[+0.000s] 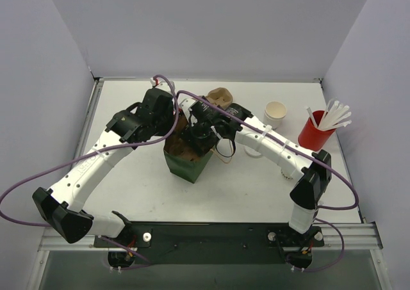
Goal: Pack the takeout coffee
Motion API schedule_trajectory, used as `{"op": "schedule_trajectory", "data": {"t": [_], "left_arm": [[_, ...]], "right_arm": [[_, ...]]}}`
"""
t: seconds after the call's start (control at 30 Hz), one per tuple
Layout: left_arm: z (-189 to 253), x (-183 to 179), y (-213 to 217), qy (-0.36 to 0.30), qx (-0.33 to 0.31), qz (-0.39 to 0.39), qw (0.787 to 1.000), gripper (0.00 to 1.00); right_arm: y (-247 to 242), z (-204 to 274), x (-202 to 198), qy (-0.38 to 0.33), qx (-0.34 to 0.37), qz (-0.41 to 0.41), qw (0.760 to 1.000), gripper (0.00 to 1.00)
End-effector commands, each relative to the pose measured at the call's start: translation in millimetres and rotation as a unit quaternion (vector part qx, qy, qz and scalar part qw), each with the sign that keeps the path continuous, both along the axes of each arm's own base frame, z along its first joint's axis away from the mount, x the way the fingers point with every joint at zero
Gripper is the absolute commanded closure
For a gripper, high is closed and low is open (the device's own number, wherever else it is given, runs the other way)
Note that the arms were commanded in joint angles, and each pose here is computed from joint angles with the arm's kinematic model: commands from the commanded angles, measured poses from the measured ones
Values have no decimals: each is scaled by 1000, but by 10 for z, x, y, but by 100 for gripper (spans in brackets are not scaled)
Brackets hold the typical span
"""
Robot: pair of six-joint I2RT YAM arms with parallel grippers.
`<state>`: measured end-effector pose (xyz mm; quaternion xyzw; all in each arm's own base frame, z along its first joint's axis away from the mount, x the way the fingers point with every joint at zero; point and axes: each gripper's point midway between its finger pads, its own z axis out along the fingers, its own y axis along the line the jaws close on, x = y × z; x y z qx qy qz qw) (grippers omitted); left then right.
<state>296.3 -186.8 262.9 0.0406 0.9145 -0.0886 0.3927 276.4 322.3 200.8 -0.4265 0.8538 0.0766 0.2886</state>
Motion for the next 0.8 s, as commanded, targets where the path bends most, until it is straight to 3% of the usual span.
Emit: {"op": "schedule_trajectory", "data": {"t": [0.0, 0.27, 0.77], "left_arm": [[-138, -140, -266, 24, 5, -63, 998, 100], [-145, -163, -283, 23, -8, -65, 998, 100], [-179, -279, -318, 34, -38, -71, 996, 100]], "right_arm": [[434, 507, 109, -47, 125, 22, 991, 19], [434, 679, 236, -31, 184, -13, 982, 19], [313, 534, 444, -23, 180, -63, 981, 19]]}}
